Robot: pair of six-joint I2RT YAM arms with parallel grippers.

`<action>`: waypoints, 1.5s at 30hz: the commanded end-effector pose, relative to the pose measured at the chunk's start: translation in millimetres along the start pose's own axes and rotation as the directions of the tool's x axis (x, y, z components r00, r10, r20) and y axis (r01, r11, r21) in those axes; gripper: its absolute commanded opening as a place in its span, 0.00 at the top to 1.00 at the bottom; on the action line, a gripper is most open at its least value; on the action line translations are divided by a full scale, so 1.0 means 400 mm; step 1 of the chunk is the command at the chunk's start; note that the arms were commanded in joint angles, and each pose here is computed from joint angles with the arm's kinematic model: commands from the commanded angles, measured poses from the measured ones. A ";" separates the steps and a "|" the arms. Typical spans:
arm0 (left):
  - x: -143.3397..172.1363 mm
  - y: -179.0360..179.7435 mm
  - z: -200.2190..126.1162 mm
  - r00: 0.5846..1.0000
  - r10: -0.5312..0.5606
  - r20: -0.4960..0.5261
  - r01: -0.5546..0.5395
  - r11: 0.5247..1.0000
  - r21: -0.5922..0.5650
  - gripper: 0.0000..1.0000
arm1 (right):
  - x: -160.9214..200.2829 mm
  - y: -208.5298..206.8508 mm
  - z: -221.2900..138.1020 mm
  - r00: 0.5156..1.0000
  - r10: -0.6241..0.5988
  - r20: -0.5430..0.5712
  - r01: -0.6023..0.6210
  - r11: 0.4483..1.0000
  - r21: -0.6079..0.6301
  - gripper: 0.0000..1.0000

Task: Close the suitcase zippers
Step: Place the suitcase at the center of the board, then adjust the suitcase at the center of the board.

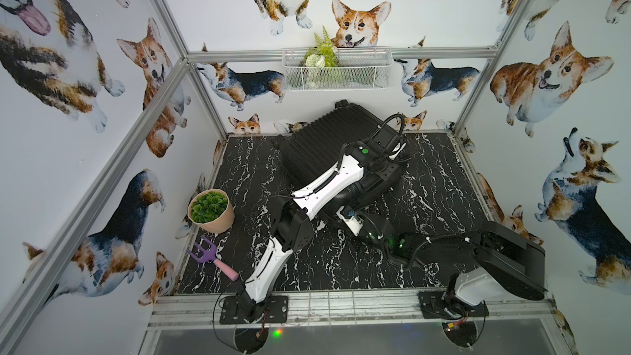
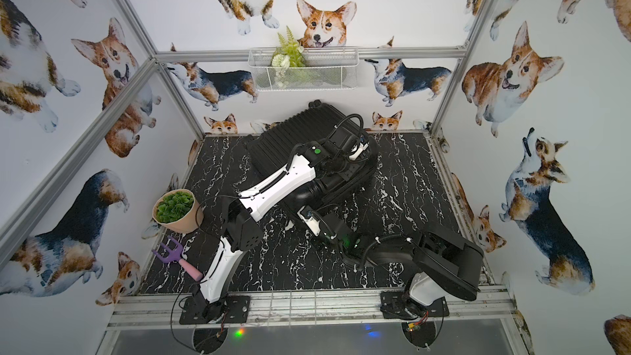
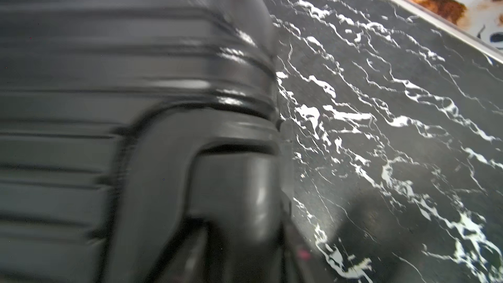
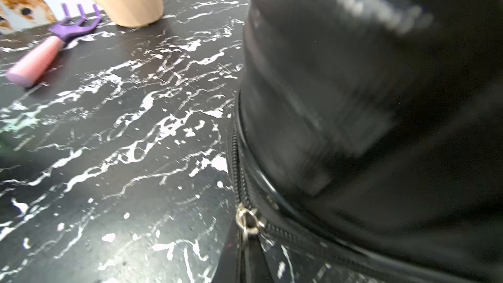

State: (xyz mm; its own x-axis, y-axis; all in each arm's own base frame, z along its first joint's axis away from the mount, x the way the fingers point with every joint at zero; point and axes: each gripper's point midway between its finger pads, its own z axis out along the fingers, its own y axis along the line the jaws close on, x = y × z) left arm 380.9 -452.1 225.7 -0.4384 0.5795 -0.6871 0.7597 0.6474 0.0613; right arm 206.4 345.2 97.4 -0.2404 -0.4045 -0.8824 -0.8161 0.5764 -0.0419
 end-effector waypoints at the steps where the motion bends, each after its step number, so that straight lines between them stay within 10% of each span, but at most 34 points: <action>1: -0.145 0.058 -0.117 0.976 0.033 0.217 -0.010 0.994 -0.106 0.34 | -0.008 -0.006 -0.023 0.999 -0.019 0.048 0.019 1.000 -0.005 1.00; 20: -0.003 0.157 -0.344 0.954 0.267 0.134 -0.261 0.963 -0.065 0.27 | 0.090 -0.256 -0.163 0.981 0.191 0.045 -0.196 0.949 0.245 1.00; 24: 0.065 0.111 -0.382 0.872 0.457 0.174 -0.474 0.878 0.072 0.26 | 0.083 -0.307 -0.203 0.968 0.241 0.078 -0.253 0.922 0.293 1.00; 32: 0.209 0.045 -0.382 0.546 0.787 0.287 -0.837 0.530 0.136 0.14 | 0.085 -0.333 -0.229 0.955 0.283 0.088 -0.296 0.911 0.288 1.00; 45: 0.198 -0.023 -0.255 0.441 0.855 0.273 -0.897 0.418 0.140 0.13 | 0.077 -0.313 -0.224 0.956 0.285 0.077 -0.295 0.925 0.241 1.00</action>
State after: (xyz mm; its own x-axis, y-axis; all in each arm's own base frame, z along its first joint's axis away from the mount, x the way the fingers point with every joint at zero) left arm 286.3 -350.1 244.7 0.5085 0.7029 -0.4974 0.8371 -0.2682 0.4768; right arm 253.7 185.5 101.3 -0.4581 -0.1966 -0.8669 -0.5181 0.8515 0.0806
